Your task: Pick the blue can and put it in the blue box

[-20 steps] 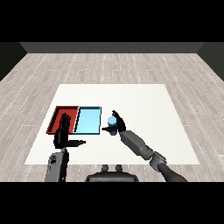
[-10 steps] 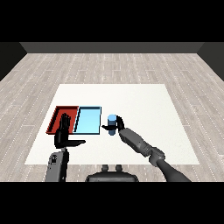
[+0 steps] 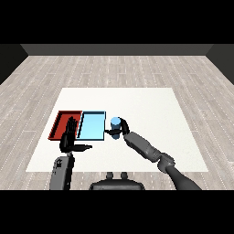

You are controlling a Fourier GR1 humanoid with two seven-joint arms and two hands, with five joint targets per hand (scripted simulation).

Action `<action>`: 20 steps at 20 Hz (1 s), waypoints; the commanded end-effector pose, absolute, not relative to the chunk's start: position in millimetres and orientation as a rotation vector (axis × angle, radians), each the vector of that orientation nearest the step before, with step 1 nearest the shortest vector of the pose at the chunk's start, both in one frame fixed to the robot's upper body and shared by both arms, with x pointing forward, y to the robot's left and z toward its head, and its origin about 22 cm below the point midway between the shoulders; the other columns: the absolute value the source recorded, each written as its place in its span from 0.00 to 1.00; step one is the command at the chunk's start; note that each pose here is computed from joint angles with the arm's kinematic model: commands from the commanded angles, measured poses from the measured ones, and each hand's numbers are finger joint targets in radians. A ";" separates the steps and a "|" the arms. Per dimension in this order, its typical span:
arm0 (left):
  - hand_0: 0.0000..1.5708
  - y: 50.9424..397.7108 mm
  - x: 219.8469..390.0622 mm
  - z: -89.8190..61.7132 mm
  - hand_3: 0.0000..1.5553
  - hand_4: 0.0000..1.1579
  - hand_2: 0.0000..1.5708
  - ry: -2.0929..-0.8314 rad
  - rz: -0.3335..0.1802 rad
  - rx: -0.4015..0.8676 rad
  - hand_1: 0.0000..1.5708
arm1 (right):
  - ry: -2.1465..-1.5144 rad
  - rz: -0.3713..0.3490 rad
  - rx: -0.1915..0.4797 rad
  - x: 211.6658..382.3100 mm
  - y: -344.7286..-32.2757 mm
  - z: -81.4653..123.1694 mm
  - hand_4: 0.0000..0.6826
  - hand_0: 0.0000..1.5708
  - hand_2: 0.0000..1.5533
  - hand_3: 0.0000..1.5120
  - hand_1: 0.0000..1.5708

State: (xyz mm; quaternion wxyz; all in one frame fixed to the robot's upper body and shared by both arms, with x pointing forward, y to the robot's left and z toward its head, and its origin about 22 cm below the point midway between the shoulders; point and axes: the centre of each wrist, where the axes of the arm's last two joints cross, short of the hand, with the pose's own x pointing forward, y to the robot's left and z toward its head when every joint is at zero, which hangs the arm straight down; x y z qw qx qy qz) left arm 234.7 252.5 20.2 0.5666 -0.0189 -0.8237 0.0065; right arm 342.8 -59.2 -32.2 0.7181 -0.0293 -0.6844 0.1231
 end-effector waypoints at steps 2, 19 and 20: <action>0.00 241.8 230.6 10.4 0.00 0.00 0.00 -1.904 -0.024 -0.075 0.00 | -1.620 0.296 -0.039 337.5 -67.3 -1.1 0.83 0.97 0.95 0.93 0.97; 0.00 149.4 267.5 40.0 0.00 0.00 0.00 -1.855 -0.142 -0.191 0.00 | -1.777 0.273 -0.049 317.6 -120.4 64.4 0.86 0.96 0.95 0.92 0.96; 0.00 148.6 267.9 39.7 0.00 0.00 0.00 -1.855 -0.141 -0.191 0.00 | -1.783 0.286 -0.046 322.5 -119.7 79.8 0.86 0.96 0.95 0.92 0.96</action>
